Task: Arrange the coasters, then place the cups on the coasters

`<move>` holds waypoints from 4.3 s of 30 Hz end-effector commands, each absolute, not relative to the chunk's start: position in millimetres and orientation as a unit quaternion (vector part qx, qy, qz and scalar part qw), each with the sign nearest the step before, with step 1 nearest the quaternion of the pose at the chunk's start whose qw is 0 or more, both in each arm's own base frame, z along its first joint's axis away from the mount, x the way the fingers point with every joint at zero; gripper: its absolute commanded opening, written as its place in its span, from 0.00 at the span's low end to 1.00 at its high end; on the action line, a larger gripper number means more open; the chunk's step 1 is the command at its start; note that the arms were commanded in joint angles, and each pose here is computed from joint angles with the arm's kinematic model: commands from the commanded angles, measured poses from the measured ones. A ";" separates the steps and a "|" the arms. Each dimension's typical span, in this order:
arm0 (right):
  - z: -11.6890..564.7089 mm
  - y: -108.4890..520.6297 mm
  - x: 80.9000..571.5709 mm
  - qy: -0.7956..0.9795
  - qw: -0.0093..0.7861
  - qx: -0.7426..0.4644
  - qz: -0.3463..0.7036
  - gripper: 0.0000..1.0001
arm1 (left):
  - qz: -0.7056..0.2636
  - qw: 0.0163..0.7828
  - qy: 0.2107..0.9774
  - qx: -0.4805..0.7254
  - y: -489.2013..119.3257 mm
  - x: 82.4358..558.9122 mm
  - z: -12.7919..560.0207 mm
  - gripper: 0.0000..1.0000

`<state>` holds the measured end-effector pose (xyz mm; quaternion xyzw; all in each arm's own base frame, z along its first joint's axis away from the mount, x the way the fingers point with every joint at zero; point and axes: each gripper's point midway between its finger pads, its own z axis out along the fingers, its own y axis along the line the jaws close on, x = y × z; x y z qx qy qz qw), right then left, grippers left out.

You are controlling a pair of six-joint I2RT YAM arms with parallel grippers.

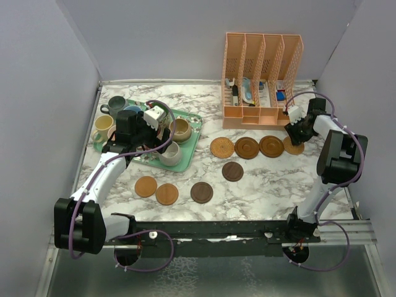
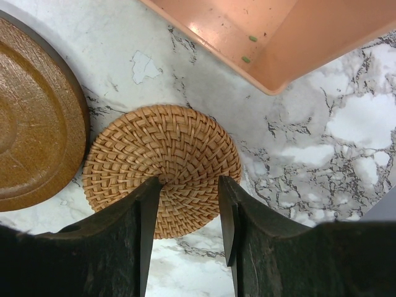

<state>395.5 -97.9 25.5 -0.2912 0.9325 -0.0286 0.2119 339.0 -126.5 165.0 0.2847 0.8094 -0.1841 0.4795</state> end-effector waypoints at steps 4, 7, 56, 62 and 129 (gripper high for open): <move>-18.5 -93.2 333.3 0.950 0.093 -0.298 0.007 0.44 | -0.194 0.501 0.788 0.299 -133.9 339.4 186.7 0.99; -13.9 -91.5 335.3 0.950 0.096 -0.298 0.012 0.44 | -0.194 0.501 0.788 0.299 -134.0 339.0 186.8 0.99; 106.5 48.1 341.1 0.876 0.267 -0.385 0.114 0.55 | -0.189 0.493 0.796 0.297 -135.1 344.9 193.1 0.99; 102.1 152.2 296.3 0.804 0.273 -0.485 0.208 0.54 | -0.172 0.494 0.804 0.283 -128.9 351.6 193.1 0.99; -3.1 -35.5 211.6 0.881 0.052 -0.469 0.029 0.41 | -0.180 0.227 0.711 0.641 -219.4 205.2 93.8 0.95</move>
